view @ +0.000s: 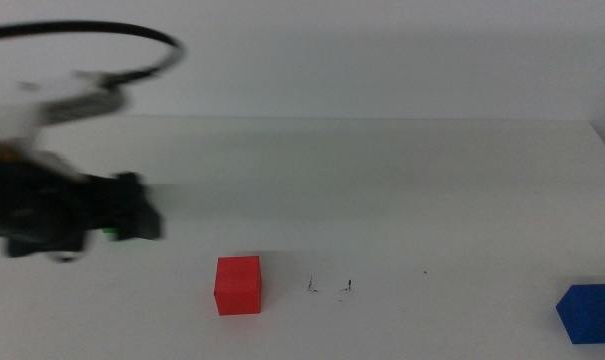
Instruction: Stack red cubes first, then green, then blue cubes in a specific spot.
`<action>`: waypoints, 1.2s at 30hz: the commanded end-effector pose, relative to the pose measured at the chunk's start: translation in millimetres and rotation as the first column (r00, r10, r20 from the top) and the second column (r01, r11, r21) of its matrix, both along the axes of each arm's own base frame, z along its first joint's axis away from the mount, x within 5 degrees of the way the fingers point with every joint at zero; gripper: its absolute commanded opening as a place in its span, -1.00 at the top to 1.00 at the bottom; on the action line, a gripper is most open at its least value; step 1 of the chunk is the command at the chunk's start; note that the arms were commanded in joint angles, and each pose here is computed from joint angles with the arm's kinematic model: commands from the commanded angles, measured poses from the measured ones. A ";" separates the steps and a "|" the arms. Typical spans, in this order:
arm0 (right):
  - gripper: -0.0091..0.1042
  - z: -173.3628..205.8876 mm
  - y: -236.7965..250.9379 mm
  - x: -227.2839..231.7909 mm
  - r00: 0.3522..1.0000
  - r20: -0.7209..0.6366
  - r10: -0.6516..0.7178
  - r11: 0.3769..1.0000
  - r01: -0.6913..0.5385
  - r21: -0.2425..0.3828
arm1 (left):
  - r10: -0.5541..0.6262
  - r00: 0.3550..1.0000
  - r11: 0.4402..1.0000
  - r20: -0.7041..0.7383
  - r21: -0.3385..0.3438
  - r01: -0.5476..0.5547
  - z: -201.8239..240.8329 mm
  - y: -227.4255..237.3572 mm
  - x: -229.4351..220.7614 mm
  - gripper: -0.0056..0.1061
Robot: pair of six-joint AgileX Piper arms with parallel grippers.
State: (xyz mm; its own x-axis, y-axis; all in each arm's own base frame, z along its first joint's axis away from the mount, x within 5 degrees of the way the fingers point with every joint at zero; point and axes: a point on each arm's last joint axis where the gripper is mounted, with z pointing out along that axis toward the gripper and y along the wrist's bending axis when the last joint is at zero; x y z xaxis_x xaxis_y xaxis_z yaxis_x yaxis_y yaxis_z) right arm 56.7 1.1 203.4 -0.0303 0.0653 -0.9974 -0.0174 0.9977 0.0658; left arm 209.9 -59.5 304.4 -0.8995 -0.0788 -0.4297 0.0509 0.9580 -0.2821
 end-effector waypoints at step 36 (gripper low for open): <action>-0.78 0.1 -0.6 -0.2 1.000 0.009 -0.010 1.000 0.010 0.005 | 0.051 0.943 0.985 -0.328 0.174 0.008 -110.5 -131.8 83.7 0.75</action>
